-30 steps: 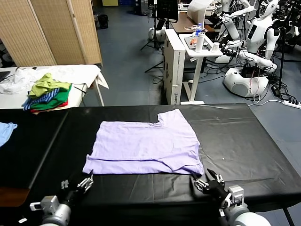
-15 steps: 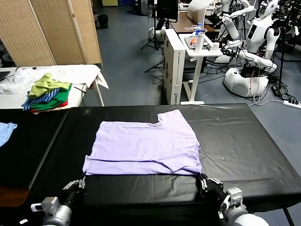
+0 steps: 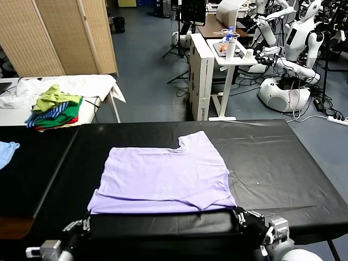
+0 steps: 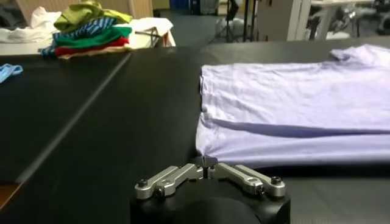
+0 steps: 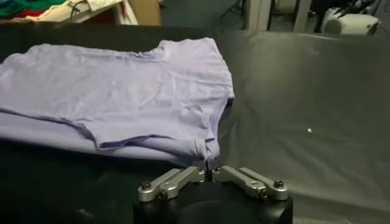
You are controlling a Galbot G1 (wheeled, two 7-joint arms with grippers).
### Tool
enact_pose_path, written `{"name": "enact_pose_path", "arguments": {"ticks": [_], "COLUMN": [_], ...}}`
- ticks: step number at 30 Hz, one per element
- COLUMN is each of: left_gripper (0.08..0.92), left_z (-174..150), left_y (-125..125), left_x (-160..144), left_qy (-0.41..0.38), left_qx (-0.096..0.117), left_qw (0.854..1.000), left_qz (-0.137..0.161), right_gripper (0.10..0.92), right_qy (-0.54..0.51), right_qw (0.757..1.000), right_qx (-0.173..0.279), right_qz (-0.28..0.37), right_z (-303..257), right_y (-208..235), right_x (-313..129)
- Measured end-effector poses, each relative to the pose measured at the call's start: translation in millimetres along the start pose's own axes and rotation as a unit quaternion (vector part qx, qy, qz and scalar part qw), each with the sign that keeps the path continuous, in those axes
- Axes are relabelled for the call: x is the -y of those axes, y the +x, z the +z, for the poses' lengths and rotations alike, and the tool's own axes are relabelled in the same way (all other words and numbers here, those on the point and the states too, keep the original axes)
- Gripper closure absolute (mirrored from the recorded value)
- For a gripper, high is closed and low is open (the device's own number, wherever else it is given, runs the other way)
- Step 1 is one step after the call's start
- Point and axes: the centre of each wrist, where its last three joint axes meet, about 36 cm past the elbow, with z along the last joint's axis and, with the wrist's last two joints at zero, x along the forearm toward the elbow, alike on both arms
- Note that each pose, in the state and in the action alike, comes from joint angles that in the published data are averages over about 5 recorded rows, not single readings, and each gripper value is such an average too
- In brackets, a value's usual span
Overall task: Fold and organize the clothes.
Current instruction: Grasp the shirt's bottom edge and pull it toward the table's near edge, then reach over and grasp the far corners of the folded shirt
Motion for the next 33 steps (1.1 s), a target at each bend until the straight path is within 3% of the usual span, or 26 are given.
{"name": "enact_pose_path", "arguments": {"ticks": [10,12,15,22,26,33], "left_gripper": [0.854,0.841,0.728,0.282,0.118,0.093], "left_z": [2,1,-2,-16,-28,-57], "left_y": [18,21,26,36,40,23], "left_x": [3,4,7,11,10,5], "left_qy": [-0.002,-0.001,0.000,-0.004,0.002,0.080], "left_qx": [-0.018,-0.021,-0.025,-0.034,-0.027,-0.007], "left_qw": [1.000,1.000,1.000,0.999,1.000,0.997], "left_qz": [-0.006,-0.008,-0.010,-0.013,-0.008,0.000], "right_gripper": [0.849,0.786,0.619,0.185,0.123,0.115], "right_qy": [-0.003,-0.001,0.002,0.001,-0.010,-0.010], "right_qw": [1.000,1.000,0.999,0.999,1.000,0.997], "right_qx": [-0.027,-0.031,-0.036,-0.033,0.001,0.073], "right_qz": [-0.004,-0.004,-0.004,-0.007,-0.015,-0.022], "right_z": [5,5,3,-4,-14,-42], "right_y": [13,17,24,39,41,12], "right_x": [-11,-12,-14,-18,-16,-1]}}
